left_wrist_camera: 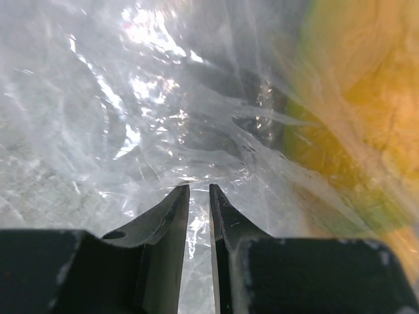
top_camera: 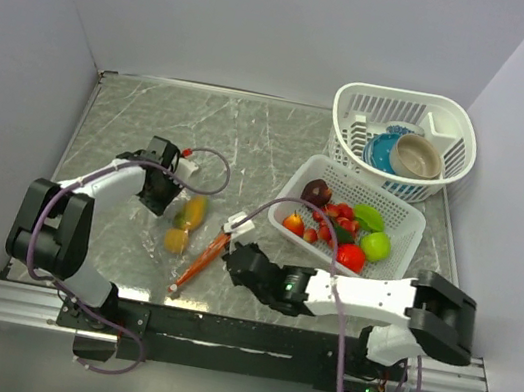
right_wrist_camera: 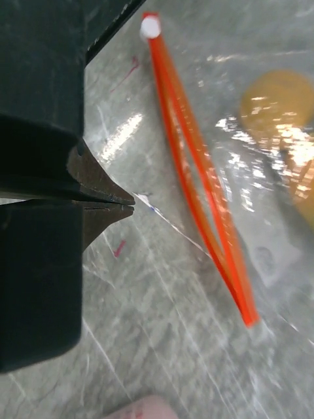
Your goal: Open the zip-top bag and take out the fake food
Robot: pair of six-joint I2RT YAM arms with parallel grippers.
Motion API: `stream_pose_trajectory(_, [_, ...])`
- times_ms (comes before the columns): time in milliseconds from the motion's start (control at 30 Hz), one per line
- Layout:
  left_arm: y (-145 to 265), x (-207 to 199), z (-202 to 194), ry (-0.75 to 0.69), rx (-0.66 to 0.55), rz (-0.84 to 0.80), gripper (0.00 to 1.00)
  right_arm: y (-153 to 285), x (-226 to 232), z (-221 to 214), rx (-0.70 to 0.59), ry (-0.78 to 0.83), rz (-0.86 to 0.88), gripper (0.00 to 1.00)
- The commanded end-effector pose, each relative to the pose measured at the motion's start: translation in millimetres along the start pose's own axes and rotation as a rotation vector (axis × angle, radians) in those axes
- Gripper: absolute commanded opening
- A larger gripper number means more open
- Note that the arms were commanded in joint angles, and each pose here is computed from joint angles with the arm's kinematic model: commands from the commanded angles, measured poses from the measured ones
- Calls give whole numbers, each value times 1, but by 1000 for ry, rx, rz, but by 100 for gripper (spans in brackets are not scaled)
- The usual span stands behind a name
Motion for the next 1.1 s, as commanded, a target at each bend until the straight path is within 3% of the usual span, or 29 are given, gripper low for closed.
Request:
stream_pose_trajectory(0, [19,-3,16,20,-56,-30,25,-16,12,23,-98,-57,-37,0])
stream_pose_trajectory(333, [22,-15,17,46,-50,-120,26,-51,36,25,-100,-44,-5,0])
stream_pose_trajectory(633, [-5,-24,13,29,-3,-114,25,-70,45,23,-71,-50,14,0])
stream_pose_trajectory(1067, [-26,-23,6,-29,25,-34,24,-57,38,0,-58,-75,35,0])
Point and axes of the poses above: each gripper's point midway between its finger pads, its own y axis back along the fingers, its own x axis along the line the jaws close on, z = x × y, the point moved 9 cm from there along y, back along the fingers, and after that the axes turned 15 degrees about y, right-handed, at the moved point
